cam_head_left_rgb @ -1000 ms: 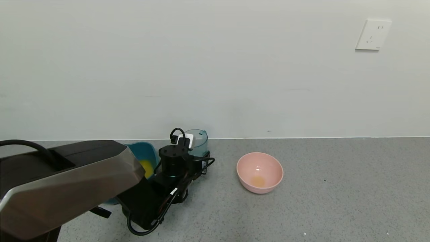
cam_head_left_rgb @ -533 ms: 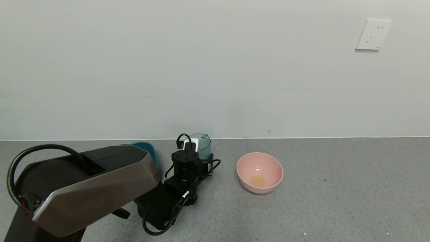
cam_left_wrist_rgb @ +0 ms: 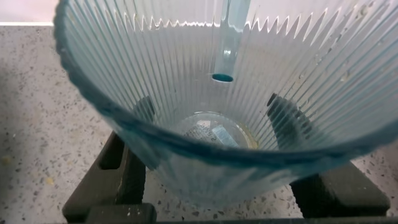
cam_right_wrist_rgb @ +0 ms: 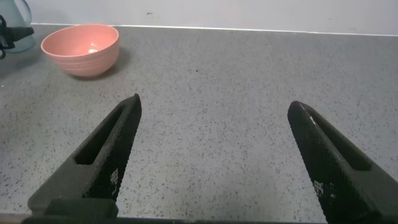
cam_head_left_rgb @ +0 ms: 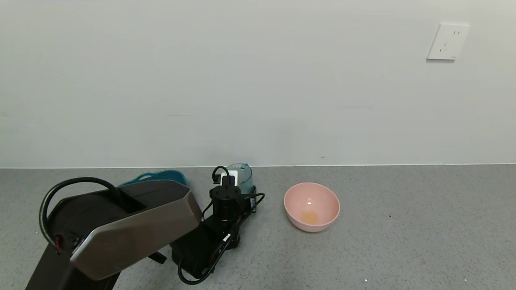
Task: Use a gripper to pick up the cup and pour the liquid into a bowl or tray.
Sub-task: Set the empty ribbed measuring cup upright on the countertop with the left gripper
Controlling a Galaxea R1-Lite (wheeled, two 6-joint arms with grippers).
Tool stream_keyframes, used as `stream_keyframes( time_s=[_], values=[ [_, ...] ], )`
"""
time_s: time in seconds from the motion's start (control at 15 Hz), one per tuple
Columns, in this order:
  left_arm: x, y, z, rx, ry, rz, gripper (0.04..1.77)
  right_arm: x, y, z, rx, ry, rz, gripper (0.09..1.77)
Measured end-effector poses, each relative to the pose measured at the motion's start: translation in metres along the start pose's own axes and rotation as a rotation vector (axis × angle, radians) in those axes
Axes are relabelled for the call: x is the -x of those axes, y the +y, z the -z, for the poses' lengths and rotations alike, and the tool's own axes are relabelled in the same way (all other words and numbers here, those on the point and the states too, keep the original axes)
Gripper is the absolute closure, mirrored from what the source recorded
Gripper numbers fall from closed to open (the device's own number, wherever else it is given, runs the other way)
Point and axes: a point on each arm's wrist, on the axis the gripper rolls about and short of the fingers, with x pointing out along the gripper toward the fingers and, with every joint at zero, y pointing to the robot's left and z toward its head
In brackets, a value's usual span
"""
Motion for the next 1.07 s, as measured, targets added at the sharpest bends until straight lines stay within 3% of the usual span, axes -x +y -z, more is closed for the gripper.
stream_keyframes(
  time_s=[1.07],
  values=[
    [-0.002, -0.002, 0.014, -0.007, 0.014, 0.0, 0.53, 0.0, 0.0, 0.0, 0.0, 0.0, 0.0, 0.15]
  ],
)
